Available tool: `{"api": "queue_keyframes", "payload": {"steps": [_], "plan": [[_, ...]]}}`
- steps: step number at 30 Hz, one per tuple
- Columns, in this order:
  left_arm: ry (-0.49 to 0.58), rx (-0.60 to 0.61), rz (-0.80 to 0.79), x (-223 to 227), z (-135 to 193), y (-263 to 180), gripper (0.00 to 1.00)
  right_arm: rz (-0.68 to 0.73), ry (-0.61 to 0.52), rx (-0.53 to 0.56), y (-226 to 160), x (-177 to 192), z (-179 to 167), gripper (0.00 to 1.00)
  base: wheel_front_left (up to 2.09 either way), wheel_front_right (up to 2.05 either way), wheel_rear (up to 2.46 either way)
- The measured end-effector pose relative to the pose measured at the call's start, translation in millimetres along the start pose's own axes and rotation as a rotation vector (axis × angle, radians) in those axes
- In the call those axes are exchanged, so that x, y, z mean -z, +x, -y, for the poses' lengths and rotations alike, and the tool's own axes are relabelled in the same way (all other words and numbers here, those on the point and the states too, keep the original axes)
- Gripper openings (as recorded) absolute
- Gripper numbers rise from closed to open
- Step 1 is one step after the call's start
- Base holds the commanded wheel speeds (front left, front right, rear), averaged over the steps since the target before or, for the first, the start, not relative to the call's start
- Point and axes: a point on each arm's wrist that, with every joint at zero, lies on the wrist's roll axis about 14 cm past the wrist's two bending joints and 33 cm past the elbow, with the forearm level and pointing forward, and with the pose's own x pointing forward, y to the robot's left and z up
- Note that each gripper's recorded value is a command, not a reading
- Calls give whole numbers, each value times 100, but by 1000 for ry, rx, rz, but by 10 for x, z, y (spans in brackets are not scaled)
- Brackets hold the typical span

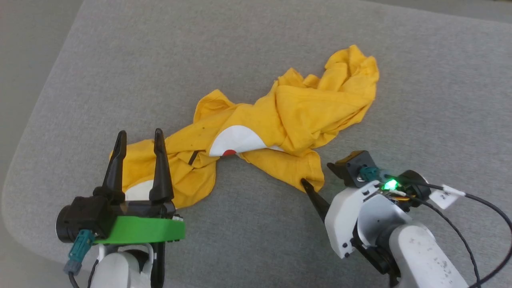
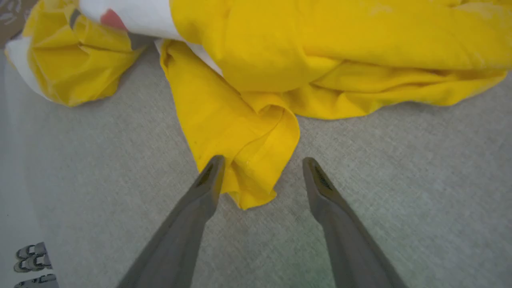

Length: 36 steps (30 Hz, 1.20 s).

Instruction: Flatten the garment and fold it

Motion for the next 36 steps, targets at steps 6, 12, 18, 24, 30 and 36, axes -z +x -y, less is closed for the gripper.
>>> {"api": "queue_keyframes", "payload": {"steps": [6,12,18,24,30,36], "plan": [[4,-15,-18,60,-42,14,100,-22,40,-16,221,102,-10,0,0,0,0],[-6,0,-19,82,15,55,100,68,133,80,168,-2,324,0,0,0,0],[-24,30,5,21,120,87,100,236,197,395,-538,-239,1296,0,0,0,0],[-47,83,19,-17,286,89,100,274,250,728,-1694,-18,1931,0,0,0,0],[-68,139,23,-24,471,99,100,81,381,929,-2547,852,1938,0,0,0,0],[-81,167,33,-54,571,112,100,24,464,1003,-2905,1291,1861,100,0,0,0]]}}
